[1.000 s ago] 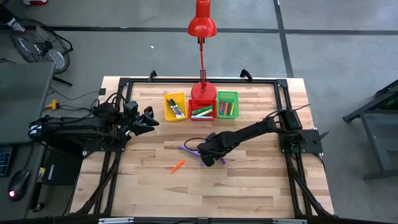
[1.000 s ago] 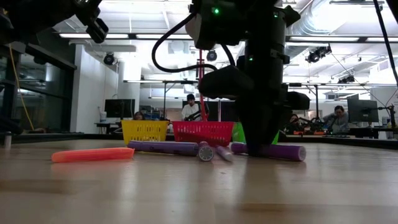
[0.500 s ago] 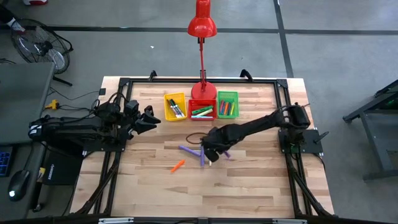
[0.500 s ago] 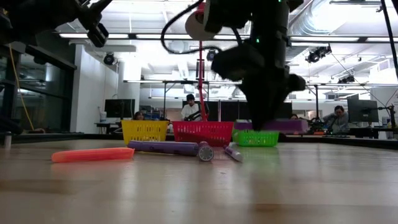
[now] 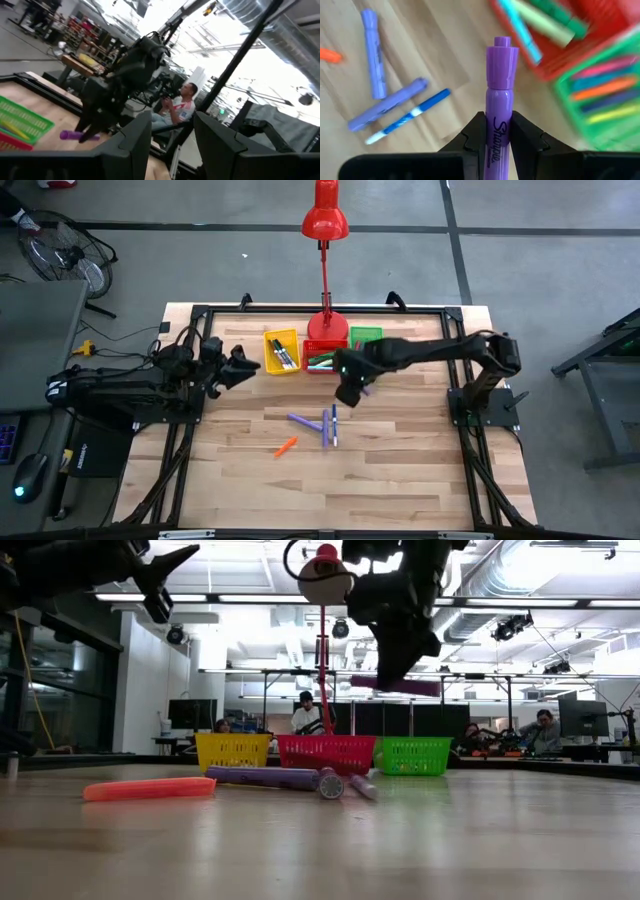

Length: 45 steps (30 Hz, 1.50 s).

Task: Pick & Place Markers
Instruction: Put the violet highlighter pen into the red bin

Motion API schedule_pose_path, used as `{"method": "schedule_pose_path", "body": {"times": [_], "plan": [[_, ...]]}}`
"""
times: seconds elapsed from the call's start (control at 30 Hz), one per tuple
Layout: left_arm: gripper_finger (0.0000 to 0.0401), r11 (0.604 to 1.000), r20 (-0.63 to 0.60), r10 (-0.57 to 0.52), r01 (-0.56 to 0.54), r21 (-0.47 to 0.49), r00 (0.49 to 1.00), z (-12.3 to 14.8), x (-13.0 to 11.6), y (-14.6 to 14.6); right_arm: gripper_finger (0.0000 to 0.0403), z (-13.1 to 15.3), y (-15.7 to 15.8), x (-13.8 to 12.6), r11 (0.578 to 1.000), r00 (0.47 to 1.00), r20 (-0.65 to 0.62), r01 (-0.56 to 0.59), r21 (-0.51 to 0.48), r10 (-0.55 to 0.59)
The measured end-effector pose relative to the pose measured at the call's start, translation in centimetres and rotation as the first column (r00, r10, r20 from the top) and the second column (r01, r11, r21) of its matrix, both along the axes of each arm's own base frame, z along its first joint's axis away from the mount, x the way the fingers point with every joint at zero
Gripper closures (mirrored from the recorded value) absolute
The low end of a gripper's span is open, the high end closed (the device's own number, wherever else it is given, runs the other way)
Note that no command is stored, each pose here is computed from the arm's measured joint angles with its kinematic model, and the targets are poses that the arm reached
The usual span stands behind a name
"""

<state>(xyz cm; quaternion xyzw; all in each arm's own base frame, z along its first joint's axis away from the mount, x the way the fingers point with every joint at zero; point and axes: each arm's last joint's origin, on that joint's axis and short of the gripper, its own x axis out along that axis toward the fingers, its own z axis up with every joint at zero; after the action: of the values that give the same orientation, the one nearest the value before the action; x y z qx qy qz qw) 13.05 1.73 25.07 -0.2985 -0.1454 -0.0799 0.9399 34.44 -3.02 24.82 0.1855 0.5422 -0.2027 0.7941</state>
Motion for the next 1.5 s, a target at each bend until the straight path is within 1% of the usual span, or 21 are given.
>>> {"method": "schedule_pose_path", "body": {"times": [0.13,0.27,0.47,0.6,0.77,0.97,1.2,1.33,1.5], "plan": [[0.0254,0.999,0.004,0.035,-0.035,-0.012,0.999,0.0,0.0,0.1,0.0347,0.7,-2.8,-0.2,0.997,0.996,0.045,-0.077,-0.026,0.078],[0.0254,0.998,0.006,0.067,-0.067,-0.023,0.998,0.0,0.0,0.2,0.0347,0.9,-5.5,0.1,0.983,0.977,0.115,-0.174,-0.059,0.18],[0.0254,0.994,0.008,0.103,-0.102,-0.04,0.995,0.0,0.0,0.3,0.0347,0.9,-8.7,0.7,0.946,0.922,0.222,-0.292,-0.138,0.317],[0.0254,0.993,0.013,0.102,-0.101,-0.064,0.995,0.1,0.0,0.3,0.0347,-0.1,-10.1,1.5,0.921,0.886,0.26,-0.348,-0.173,0.383],[0.0254,0.989,0.017,0.119,-0.117,-0.089,0.993,0.1,-0.1,0.4,0.0347,-1.8,-11.2,2.8,0.903,0.864,0.269,-0.389,-0.183,0.426],[0.0254,0.986,0.015,0.117,-0.114,-0.122,0.993,0.1,0.0,0.4,0.0347,-2.6,-11.9,4.9,0.871,0.832,0.264,-0.443,-0.215,0.488],[0.0254,0.984,0.015,0.114,-0.111,-0.137,0.993,0.1,-0.1,0.4,0.0346,-4.0,-12.4,5.7,0.868,0.855,0.163,-0.472,-0.151,0.493],[0.0254,0.983,0.013,0.11,-0.107,-0.149,0.994,0.1,0.0,0.4,0.0341,-4.1,-12.6,6.1,0.86,0.849,0.15,-0.486,-0.157,0.507],[0.0254,0.983,0.014,0.11,-0.107,-0.149,0.994,0.1,-0.1,0.4,0.0347,-3.7,-12.5,7.2,0.843,0.833,0.149,-0.508,-0.178,0.533]]}}
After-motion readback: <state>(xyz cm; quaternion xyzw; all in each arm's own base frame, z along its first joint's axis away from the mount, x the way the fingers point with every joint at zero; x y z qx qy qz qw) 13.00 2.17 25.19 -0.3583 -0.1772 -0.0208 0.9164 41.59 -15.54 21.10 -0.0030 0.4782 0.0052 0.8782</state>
